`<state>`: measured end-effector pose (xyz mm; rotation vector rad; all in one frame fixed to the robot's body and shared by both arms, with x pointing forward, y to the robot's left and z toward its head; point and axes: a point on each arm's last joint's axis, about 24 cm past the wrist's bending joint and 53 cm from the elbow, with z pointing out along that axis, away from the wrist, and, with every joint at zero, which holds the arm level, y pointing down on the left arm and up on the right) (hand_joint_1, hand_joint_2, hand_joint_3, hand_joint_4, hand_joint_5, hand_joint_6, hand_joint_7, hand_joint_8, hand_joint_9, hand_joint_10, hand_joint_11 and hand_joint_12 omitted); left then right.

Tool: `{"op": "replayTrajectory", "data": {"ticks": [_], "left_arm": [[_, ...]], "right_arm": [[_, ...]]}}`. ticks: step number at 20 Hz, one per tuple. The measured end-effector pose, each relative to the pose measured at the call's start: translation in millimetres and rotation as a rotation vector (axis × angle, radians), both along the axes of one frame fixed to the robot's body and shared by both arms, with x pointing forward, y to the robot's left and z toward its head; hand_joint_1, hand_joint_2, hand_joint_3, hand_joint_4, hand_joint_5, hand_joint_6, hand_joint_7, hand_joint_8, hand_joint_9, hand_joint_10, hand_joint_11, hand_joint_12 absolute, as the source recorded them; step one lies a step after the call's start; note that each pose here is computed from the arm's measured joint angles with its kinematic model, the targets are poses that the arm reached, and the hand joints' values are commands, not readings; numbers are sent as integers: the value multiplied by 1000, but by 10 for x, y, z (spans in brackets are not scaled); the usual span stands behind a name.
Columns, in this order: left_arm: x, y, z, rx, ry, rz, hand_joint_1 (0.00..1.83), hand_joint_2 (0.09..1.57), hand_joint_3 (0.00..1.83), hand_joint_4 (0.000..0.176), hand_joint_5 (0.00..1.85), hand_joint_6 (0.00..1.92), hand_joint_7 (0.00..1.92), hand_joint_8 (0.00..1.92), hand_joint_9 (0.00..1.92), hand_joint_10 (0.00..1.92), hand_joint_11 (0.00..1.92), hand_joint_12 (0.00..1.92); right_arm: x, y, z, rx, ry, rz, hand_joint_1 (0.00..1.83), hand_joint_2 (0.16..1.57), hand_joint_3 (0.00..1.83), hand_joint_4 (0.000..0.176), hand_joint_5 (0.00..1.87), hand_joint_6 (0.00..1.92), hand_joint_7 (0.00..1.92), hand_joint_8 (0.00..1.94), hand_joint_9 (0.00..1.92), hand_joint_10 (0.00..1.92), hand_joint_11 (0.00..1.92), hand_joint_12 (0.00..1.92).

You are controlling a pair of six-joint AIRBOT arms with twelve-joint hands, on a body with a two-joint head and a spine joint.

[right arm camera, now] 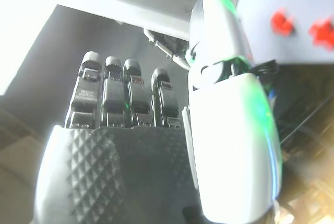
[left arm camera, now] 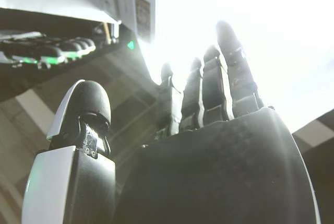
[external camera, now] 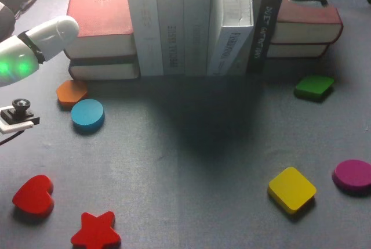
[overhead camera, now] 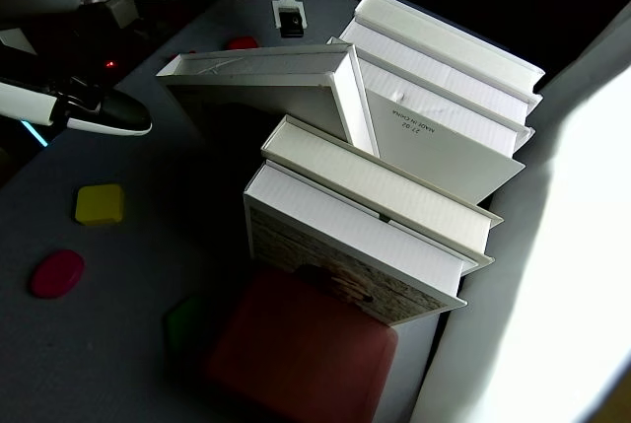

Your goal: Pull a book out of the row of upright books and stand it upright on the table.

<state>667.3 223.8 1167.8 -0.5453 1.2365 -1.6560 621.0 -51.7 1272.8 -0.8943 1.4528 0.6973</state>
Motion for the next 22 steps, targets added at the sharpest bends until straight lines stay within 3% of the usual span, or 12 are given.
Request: {"op": "replayTrajectory", "data": {"ticks": [1, 3, 4, 5, 6, 7, 8, 11, 13, 16, 19, 22], "left_arm": [[-1, -19, -24, -5, 5, -2, 313, 1363, 1, 79, 182, 0, 54, 2, 37, 2, 0, 682], [-7, -42, -45, 1, 11, -10, 305, 1362, 1, 95, 163, 0, 54, 1, 32, 0, 0, 683], [-5, -39, -44, 0, 11, -9, 274, 1362, 1, 101, 140, 0, 38, 0, 28, 0, 0, 689], [1, -27, -42, -3, 12, -4, 268, 1360, 0, 97, 123, 0, 22, 0, 19, 0, 0, 689], [5, -20, -40, -4, 11, -2, 281, 1355, 0, 88, 111, 0, 8, 0, 7, 0, 0, 684], [4, -19, -42, -3, 12, -2, 307, 1349, 0, 72, 133, 8, 25, 6, 18, 5, 0, 674], [4, -19, -42, -3, 12, -2, 320, 1351, 0, 72, 153, 9, 37, 4, 19, 4, 0, 628], [0, -28, -45, -2, 12, -5, 320, 1356, 1, 66, 171, 13, 49, 6, 34, 9, 0, 615], [6, -15, -41, -4, 11, -1, 303, 1354, 0, 67, 171, 3, 48, 1, 10, 7, 0, 499], [4, -20, -41, -3, 11, -3, 296, 1362, 1, 63, 172, 2, 43, 1, 19, 8, 0, 516], [7, -15, -41, -4, 11, -1, 188, 1357, 0, 90, 145, 3, 4, 0, 0, 0, 0, 384], [9, -12, -41, -4, 11, 0, 205, 1334, 0, 80, 132, 4, 0, 0, 0, 0, 0, 568]], "right_arm": [[-25, 77, -44, -24, -1, 18, 1233, 1083, 0, 105, 0, 0, 0, 0, 0, 0, 48, 24], [-78, 213, -132, -66, -7, 58, 1187, 1051, 0, 30, 32, 16, 26, 5, 54, 26, 1, 716], [-101, 272, -167, -79, -4, 75, 1188, 1095, 7, 21, 54, 23, 4, 0, 10, 4, 0, 205], [-113, 322, -211, -95, 3, 88, 1203, 1097, 7, 23, 109, 43, 48, 17, 6, 3, 0, 40], [-113, 351, -263, -119, 3, 95, 1222, 1114, 0, 0, 297, 34, 232, 5, 84, 134, 0, 431], [-97, 366, -315, -141, 6, 98, 1267, 1091, 0, 0, 493, 91, 461, 67, 220, 285, 0, 1148], [-81, 381, -350, -156, 9, 99, 1225, 1130, 0, 0, 895, 813, 787, 918, 446, 929, 58, 1648], [-86, 439, -473, -186, 27, 112, 1225, 1185, 11, 0, 941, 869, 780, 1561, 741, 1819, 631, 1916], [-202, 462, -518, -217, 12, 154, 1146, 1168, 3, 0, 876, 1178, 1141, 1926, 1270, 1917, 1318, 1921], [-358, 450, -513, -225, 16, 199, 1254, 1336, 7, 0, 768, 1286, 434, 1687, 349, 1888, 313, 1921], [-417, 440, -353, -179, 26, 201, 1154, 1300, 3, 0, 823, 1296, 456, 1688, 258, 1798, 89, 1921], [-626, 449, -266, -172, 22, 260, 1114, 1348, 9, 0, 713, 1507, 421, 1735, 214, 1673, 238, 1921]]}}
